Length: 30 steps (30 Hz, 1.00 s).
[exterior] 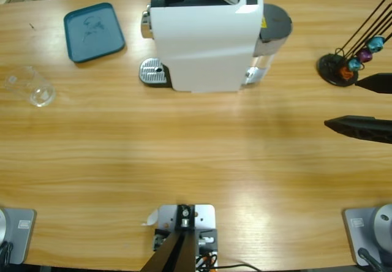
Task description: Pour coffee
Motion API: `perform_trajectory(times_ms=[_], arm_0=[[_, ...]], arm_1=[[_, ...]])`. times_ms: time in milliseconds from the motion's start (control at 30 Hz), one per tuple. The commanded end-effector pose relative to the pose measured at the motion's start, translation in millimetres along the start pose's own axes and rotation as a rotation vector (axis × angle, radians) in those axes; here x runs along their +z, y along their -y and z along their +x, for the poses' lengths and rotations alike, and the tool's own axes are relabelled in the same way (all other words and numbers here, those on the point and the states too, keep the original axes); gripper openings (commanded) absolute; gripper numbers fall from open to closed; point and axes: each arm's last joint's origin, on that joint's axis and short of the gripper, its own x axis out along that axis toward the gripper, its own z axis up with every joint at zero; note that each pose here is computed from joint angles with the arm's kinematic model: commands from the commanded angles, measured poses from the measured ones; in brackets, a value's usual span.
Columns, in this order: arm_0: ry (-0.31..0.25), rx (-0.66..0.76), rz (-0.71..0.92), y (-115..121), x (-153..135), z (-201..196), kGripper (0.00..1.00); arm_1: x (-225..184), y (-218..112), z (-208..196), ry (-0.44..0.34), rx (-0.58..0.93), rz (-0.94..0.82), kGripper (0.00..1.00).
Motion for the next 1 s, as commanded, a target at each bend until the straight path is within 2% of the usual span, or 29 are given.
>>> perform_trajectory(times_ms=[33,67,133,200,267,333,400,433,500,533,600,667,733,800,833,900,1000], arm_0=[[0.111,-0.158,0.269,84,12,-26,0.6],[0.112,-0.164,0.382,93,7,-32,0.723],[0.096,-0.128,0.556,97,-3,-39,0.724],[0.056,-0.072,0.722,95,-17,-39,0.724],[0.013,0.106,0.865,90,-36,-37,0.728],[-0.08,0.317,1.034,79,-57,-30,0.731],[-0.162,0.431,1.135,61,-72,-26,0.73],[-0.19,0.443,1.155,54,-79,-28,0.733],[-0.232,0.473,1.159,39,-91,-36,0.854],[-0.251,0.484,1.158,32,-98,-41,0.891],[-0.275,0.523,1.137,19,-113,-55,0.968],[-0.296,0.539,1.073,3,-133,-74,0.968],[-0.298,0.547,1.05,-10,-152,-94,0.968],[-0.277,0.563,1.056,-23,-168,-113,0.968],[-0.266,0.57,1.059,-28,-174,-120,0.968],[-0.276,0.598,1.055,-38,-184,-128,0.968],[-0.274,0.612,1.019,-47,-194,-137,0.968]], arm_1=[[-8,9,3,-0.02,-0.108,0.049,1.0],[-8,12,3,-0.022,-0.144,0.069,1.0],[-5,19,9,-0.034,-0.249,0.114,1.0],[-1,25,15,-0.041,-0.354,0.149,1.0],[1,31,20,-0.03,-0.442,0.171,1.0],[1,36,25,-0.025,-0.493,0.183,1.0],[0,41,28,-0.039,-0.514,0.201,1.0],[-1,42,28,-0.041,-0.521,0.21,1.0],[-8,46,23,-0.019,-0.546,0.271,0.99],[-13,49,23,0.01,-0.552,0.323,0.943],[-19,52,27,0.014,-0.553,0.352,0.979],[-20,55,34,0.0,-0.574,0.352,1.0],[-22,65,38,0.023,-0.659,0.377,0.984],[-23,76,43,0.037,-0.689,0.413,0.838],[-21,80,49,0.024,-0.685,0.422,0.822],[-17,87,64,-0.009,-0.665,0.414,0.817],[-22,94,84,-0.015,-0.668,0.416,0.82]])
